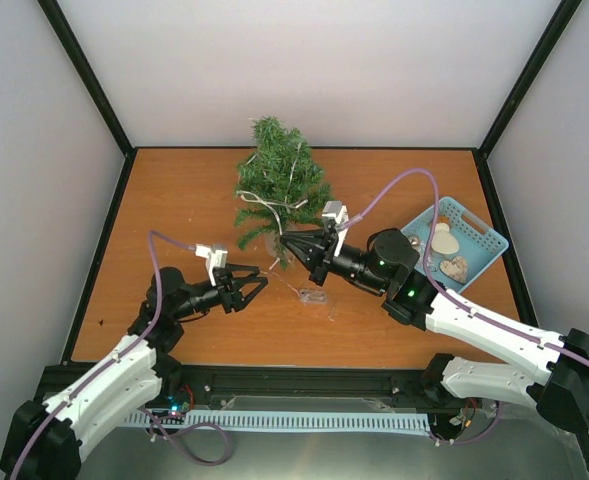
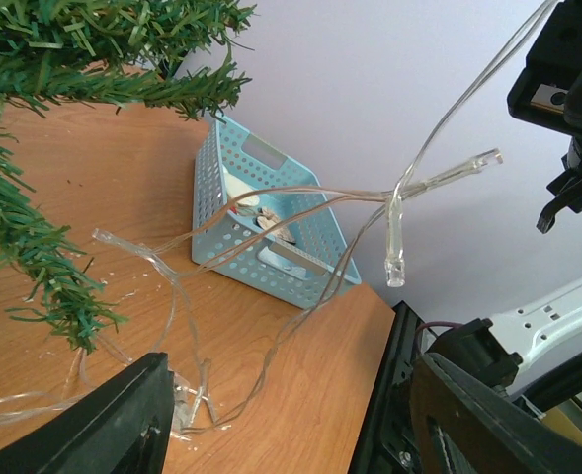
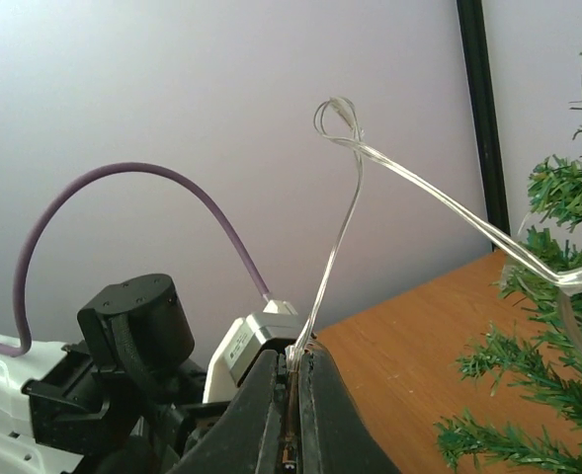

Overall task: Decorate the small christmas tree
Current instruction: Wrap the decoration item around the Christmas tree.

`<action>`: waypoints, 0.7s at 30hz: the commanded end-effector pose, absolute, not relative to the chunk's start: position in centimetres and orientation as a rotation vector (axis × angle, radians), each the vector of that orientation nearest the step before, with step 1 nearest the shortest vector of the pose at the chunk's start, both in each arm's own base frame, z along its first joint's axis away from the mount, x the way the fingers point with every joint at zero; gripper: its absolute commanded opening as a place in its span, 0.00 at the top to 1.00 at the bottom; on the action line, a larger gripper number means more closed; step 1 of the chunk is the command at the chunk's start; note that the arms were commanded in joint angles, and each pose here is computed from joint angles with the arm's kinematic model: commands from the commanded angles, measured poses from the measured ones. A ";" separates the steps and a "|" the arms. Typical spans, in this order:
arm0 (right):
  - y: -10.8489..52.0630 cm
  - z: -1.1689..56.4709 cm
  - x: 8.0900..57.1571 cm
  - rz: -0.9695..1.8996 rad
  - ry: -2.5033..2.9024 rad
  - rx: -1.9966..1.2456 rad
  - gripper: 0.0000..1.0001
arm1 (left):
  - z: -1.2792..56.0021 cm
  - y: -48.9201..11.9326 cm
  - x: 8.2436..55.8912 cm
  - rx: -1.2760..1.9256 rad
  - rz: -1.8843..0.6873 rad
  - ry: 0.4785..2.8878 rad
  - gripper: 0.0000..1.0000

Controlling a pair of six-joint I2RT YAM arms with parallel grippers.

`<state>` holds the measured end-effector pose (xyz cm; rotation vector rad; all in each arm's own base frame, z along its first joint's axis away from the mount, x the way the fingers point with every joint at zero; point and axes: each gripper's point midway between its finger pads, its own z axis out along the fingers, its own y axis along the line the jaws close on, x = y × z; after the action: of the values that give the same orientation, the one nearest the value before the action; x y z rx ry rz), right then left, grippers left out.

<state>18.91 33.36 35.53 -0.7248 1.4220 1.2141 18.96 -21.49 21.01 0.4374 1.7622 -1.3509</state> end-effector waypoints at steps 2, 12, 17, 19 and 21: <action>33.2 37.8 19.1 1.226 1.364 -0.665 0.97 | 23.4 -22.4 19.0 0.473 -1.396 1.648 0.34; 33.2 38.1 19.4 1.240 1.360 -0.635 0.97 | 24.3 -23.2 20.3 0.494 -1.371 1.620 0.38; 33.3 38.4 19.2 1.262 1.354 -0.628 0.97 | 24.5 -23.8 20.8 0.509 -1.370 1.612 0.38; 33.3 38.5 19.2 1.267 1.352 -0.623 0.97 | 24.6 -24.3 20.9 0.528 -1.370 1.608 0.38; 33.3 38.5 19.3 1.267 1.353 -0.621 0.97 | 24.5 -24.9 21.1 0.542 -1.364 1.613 0.38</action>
<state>19.60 33.22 36.36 -0.6466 1.4153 1.2353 20.65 -23.79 21.19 0.4651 1.7456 -1.3907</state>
